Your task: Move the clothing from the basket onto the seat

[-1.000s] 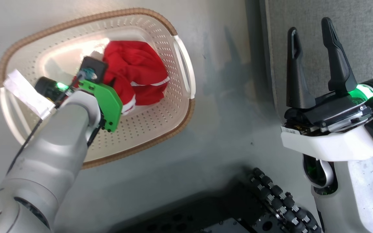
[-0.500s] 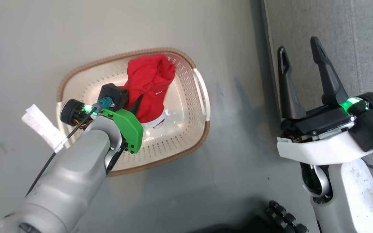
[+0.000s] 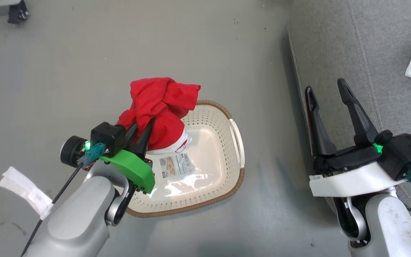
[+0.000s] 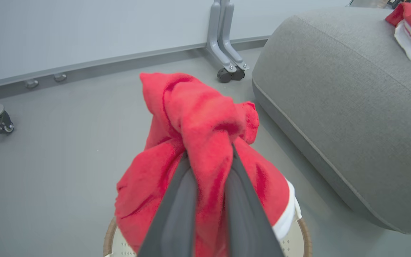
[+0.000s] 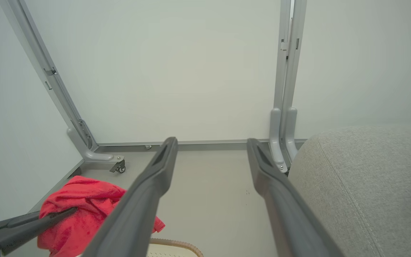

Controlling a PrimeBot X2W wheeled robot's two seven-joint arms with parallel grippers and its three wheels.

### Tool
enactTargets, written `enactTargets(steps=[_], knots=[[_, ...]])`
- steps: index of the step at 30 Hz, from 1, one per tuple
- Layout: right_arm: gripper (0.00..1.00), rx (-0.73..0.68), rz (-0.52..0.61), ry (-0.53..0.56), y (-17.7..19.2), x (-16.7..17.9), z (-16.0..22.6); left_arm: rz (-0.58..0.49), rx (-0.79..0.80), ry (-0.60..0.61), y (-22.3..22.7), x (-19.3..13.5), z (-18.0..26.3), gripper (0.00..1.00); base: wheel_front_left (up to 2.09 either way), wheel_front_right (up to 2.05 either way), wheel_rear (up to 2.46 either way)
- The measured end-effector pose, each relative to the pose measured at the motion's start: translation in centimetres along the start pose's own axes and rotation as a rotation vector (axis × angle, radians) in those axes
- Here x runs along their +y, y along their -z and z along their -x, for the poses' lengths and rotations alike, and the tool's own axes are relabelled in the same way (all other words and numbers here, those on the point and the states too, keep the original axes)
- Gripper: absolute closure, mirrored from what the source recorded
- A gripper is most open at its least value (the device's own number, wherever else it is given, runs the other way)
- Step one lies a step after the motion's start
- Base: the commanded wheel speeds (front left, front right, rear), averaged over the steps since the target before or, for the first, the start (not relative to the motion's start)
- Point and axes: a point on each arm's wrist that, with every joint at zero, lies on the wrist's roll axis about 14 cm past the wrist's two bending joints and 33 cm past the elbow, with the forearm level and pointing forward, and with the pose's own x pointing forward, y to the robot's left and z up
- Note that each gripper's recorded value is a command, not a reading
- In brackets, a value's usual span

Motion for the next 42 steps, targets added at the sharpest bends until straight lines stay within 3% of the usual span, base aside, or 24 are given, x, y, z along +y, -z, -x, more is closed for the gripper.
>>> enactTargets(steps=[17, 29, 42], knots=[[0.0, -0.05, -0.013, -0.037, -5.1, 2.4, 4.8, -0.078, -0.492, -0.051, -15.7, -2.3, 10.4, 1.0, 0.0, 0.0, 0.0], [0.0, -0.056, -0.017, -0.062, -6.5, 3.8, 8.3, -0.108, -0.598, -0.028, -17.2, -6.2, 15.6, 1.0, 0.0, 0.0, 0.0], [0.0, -0.058, -0.02, -0.071, -6.9, 4.4, 10.0, -0.122, -0.625, 0.002, -17.3, -8.7, 17.4, 1.0, 0.0, 0.0, 0.0]])
